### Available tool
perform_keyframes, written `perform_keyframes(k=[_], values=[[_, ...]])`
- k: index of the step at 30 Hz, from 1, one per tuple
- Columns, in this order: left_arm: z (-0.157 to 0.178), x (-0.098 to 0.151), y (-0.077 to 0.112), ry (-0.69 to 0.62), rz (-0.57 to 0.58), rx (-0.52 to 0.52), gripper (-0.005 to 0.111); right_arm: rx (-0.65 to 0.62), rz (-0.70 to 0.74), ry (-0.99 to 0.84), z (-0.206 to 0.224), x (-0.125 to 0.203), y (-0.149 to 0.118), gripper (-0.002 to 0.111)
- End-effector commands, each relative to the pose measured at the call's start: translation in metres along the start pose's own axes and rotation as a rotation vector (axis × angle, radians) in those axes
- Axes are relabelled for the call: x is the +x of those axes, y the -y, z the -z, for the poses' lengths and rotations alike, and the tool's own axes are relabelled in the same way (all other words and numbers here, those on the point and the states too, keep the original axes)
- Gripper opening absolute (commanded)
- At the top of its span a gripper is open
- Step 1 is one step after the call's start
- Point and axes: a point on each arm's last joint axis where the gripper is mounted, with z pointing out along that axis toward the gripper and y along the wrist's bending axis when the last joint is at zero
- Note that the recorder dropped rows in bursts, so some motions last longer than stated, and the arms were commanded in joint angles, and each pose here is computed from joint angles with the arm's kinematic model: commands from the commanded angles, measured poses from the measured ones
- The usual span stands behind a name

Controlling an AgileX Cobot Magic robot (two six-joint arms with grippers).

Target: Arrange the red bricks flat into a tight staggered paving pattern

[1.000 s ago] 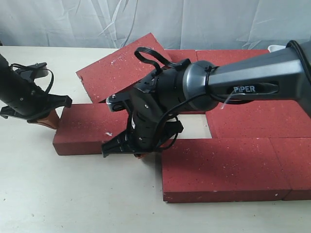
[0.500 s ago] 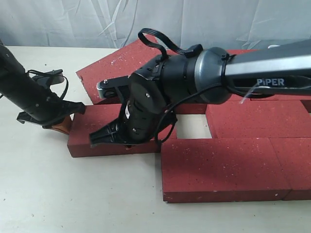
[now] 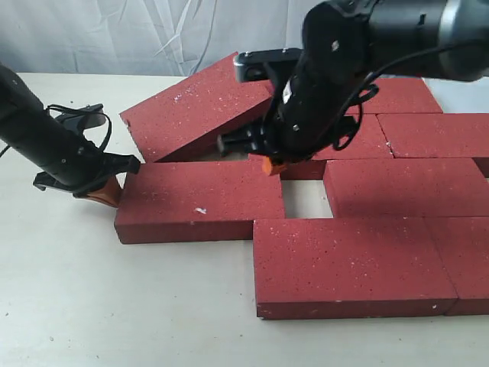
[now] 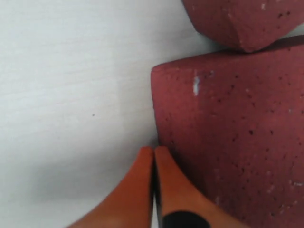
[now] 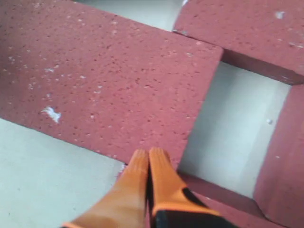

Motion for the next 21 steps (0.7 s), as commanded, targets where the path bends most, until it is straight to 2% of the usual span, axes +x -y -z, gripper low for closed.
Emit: perform_keyframes(k=[1,6,8,15,21], values=[[-0.001,0.001,0.004,-0.018,0.011,0.027,0.0,-0.083,-0.026,-0.017,0.031,-0.002,0.042,-0.001],[-0.005,0.002,0.014,-0.021,-0.001,0.041,0.0,-0.109,-0.17,0.109,0.052,0.018,0.099,-0.001],[-0.009,0.002,0.023,-0.014,-0.026,0.035,0.0,-0.149,-0.227,0.163,0.056,0.021,0.108,-0.001],[-0.018,0.005,0.039,-0.021,-0.052,0.05,0.0,-0.189,-0.214,0.175,0.059,0.02,0.107,-0.001],[-0.022,0.003,0.049,0.028,-0.062,0.041,0.0,-0.192,-0.215,0.176,0.059,0.02,0.107,-0.001]])
